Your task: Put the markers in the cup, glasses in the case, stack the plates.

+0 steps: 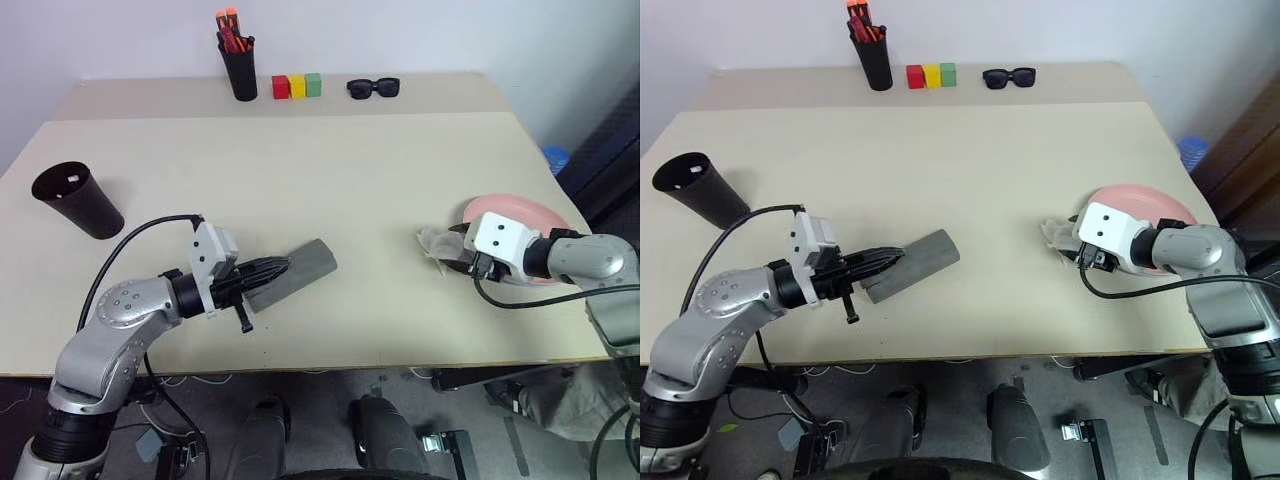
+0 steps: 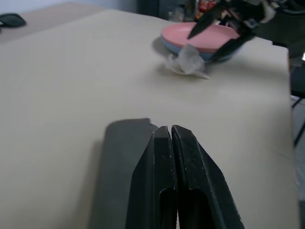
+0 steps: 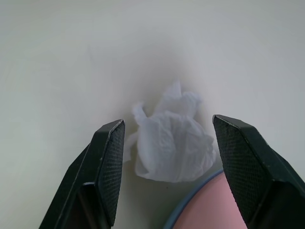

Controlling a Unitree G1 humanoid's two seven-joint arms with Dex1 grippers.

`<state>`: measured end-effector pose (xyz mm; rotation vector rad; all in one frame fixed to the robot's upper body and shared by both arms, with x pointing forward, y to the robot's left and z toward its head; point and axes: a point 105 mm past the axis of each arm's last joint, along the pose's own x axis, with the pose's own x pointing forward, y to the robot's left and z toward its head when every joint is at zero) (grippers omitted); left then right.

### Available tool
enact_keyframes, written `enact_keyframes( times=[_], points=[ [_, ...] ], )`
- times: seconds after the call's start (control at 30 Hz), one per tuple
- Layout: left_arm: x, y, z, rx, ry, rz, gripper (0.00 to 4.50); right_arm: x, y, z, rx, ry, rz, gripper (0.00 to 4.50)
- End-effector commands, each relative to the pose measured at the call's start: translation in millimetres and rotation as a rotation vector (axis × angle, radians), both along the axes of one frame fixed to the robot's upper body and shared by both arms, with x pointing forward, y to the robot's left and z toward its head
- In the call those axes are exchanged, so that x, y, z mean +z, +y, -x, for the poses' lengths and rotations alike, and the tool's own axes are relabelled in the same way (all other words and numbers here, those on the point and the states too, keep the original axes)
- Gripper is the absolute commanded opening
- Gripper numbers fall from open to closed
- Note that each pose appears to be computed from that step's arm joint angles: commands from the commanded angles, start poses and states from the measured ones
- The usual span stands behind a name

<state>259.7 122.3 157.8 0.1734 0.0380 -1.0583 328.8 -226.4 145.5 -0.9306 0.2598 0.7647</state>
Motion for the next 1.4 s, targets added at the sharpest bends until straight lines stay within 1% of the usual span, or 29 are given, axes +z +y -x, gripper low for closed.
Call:
enact_keyframes(
  times=[0.03,0.23,0.27,0.3,0.4,0.43,0.47,0.53,0.63,0.7,0.77,0.87,0.97,1.03,1.07,1.17,1.2,1.27,1.37,1.4],
  points=[
    [4.2,-5.8,8.4,-0.032,-0.023,-0.005,0.0,-2.3,-7.7,-10.3,-0.021,-0.047,0.046,2.96],
    [0.2,-10.1,11.6,-0.042,-0.015,-0.001,0.0,-13.7,-11.2,-14.5,-0.022,-0.051,0.06,2.96],
    [-0.6,-10.8,11.9,-0.044,-0.014,-0.001,0.0,-13.7,-10.7,-14.8,-0.021,-0.054,0.058,2.42],
    [-1.8,-11.6,12.0,-0.046,-0.012,0.0,0.0,-13.1,-9.3,-15.0,-0.019,-0.056,0.054,2.19],
    [-3.8,-12.7,12.1,-0.05,-0.009,0.0,0.0,-9.7,-6.0,-15.5,-0.015,-0.071,0.049,0.69],
    [-4.3,-12.9,12.1,-0.052,-0.009,0.0,0.0,-6.8,-5.0,-15.8,-0.014,-0.08,0.05,0.31],
    [-4.8,-13.0,12.1,-0.053,-0.009,0.0,0.0,-3.5,-4.2,-16.1,-0.013,-0.09,0.049,0.08],
    [-5.4,-13.0,11.9,-0.054,-0.01,-0.001,0.0,2.5,-2.8,-16.5,-0.014,-0.106,0.042,0.0],
    [-6.4,-12.8,11.9,-0.057,-0.009,-0.005,0.0,30.6,-1.9,-12.7,-0.021,-0.144,-0.005,0.0],
    [-7.5,-11.6,12.2,-0.059,-0.007,-0.008,0.0,50.1,-12.9,-8.4,-0.058,-0.161,-0.017,0.0],
    [-9.3,-10.0,12.5,-0.06,-0.003,-0.014,0.0,60.6,-30.9,-5.1,-0.117,-0.169,-0.001,0.0],
    [-11.0,-9.3,12.2,-0.061,0.0,-0.017,0.0,65.2,-50.7,-1.1,-0.184,-0.161,0.005,0.0],
    [-12.4,-10.8,10.7,-0.064,0.002,-0.017,0.0,54.7,-70.2,1.9,-0.239,-0.119,0.04,0.0],
    [-12.6,-11.9,9.5,-0.066,0.001,-0.016,0.0,49.6,-77.2,2.0,-0.27,-0.098,0.023,1.05],
    [-12.4,-12.5,8.7,-0.066,0.0,-0.015,0.0,48.2,-78.3,2.4,-0.271,-0.095,0.022,1.45],
    [-8.6,-11.0,2.4,-0.036,-0.017,-0.006,0.0,50.2,-76.4,1.0,-0.264,-0.127,0.02,2.97],
    [-7.7,-9.9,-0.1,-0.022,-0.02,-0.001,0.0,51.3,-74.4,0.7,-0.254,-0.136,0.016,3.42],
    [-6.0,-6.0,-5.6,0.015,-0.035,0.001,0.0,52.8,-67.4,0.6,-0.219,-0.141,-0.008,3.42],
    [2.3,15.7,-18.5,0.162,-0.084,0.029,0.0,59.7,-49.2,-0.7,-0.159,-0.137,-0.14,3.42],
    [5.7,30.4,-24.2,0.246,-0.105,0.041,0.0,62.5,-42.8,-1.4,-0.14,-0.139,-0.19,3.42]
  ],
)
